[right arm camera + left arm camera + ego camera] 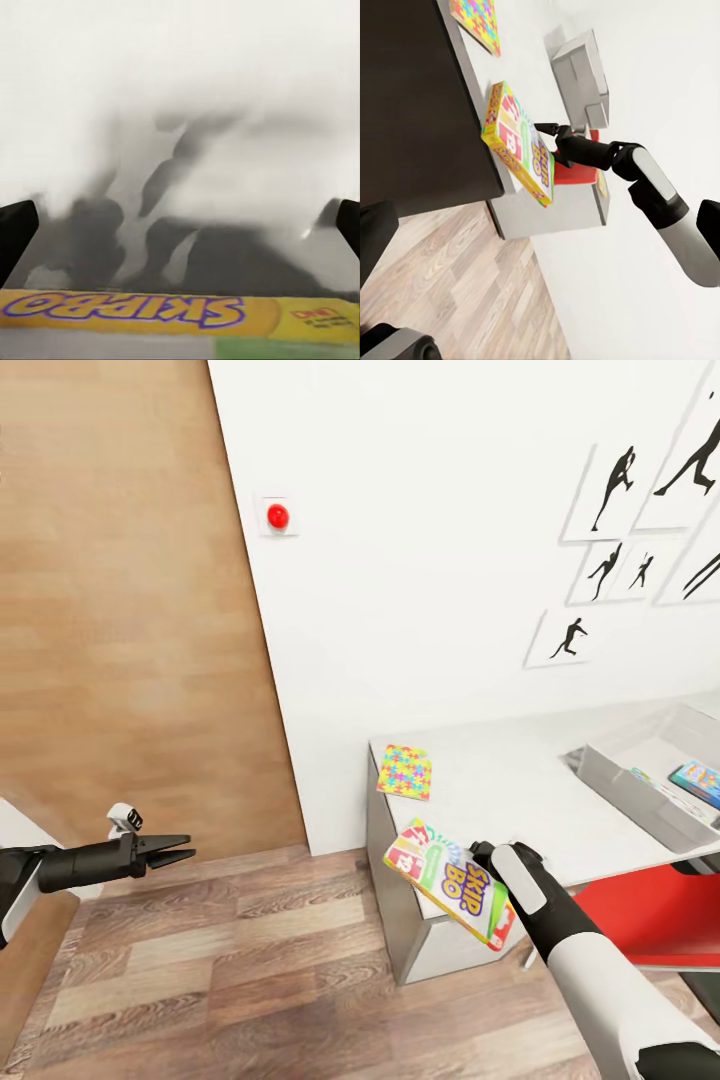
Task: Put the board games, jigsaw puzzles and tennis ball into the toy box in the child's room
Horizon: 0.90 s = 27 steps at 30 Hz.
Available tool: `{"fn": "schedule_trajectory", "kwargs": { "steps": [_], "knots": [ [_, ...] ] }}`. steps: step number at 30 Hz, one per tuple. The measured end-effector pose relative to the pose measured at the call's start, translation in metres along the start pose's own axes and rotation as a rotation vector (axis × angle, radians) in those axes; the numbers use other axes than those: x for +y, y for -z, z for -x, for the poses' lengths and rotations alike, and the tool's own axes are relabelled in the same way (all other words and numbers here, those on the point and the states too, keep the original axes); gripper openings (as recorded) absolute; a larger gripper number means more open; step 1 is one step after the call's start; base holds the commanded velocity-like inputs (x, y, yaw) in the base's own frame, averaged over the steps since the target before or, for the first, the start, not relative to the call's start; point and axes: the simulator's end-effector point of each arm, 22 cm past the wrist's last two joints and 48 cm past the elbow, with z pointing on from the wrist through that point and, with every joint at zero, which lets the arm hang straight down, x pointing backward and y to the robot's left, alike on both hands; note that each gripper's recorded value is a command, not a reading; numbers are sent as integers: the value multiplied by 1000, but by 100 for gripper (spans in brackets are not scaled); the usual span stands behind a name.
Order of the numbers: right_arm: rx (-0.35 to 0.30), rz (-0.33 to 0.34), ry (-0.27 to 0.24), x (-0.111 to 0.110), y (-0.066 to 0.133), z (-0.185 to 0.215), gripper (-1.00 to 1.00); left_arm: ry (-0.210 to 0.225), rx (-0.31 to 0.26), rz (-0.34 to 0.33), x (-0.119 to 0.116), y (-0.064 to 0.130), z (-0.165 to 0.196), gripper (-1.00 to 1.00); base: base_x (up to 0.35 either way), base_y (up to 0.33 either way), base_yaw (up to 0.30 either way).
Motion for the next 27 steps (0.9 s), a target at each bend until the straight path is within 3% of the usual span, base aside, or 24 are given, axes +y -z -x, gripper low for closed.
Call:
{"fn": "schedule_trajectory", "kwargs": {
  "steps": [16, 21, 27],
  "knots": [
    [3, 4, -3, 1, 0, 0, 100, -1, -1, 0, 0, 0, 0, 100, 0, 42, 0],
    [-7, 85, -21, 12, 1, 6, 100, -1, 0, 0, 0, 0, 0, 100, 0, 0, 0],
    [-62, 178, -43, 32, 19, 27, 100, -3, 1, 0, -1, 0, 0, 100, 0, 0, -6]
  ]
}}
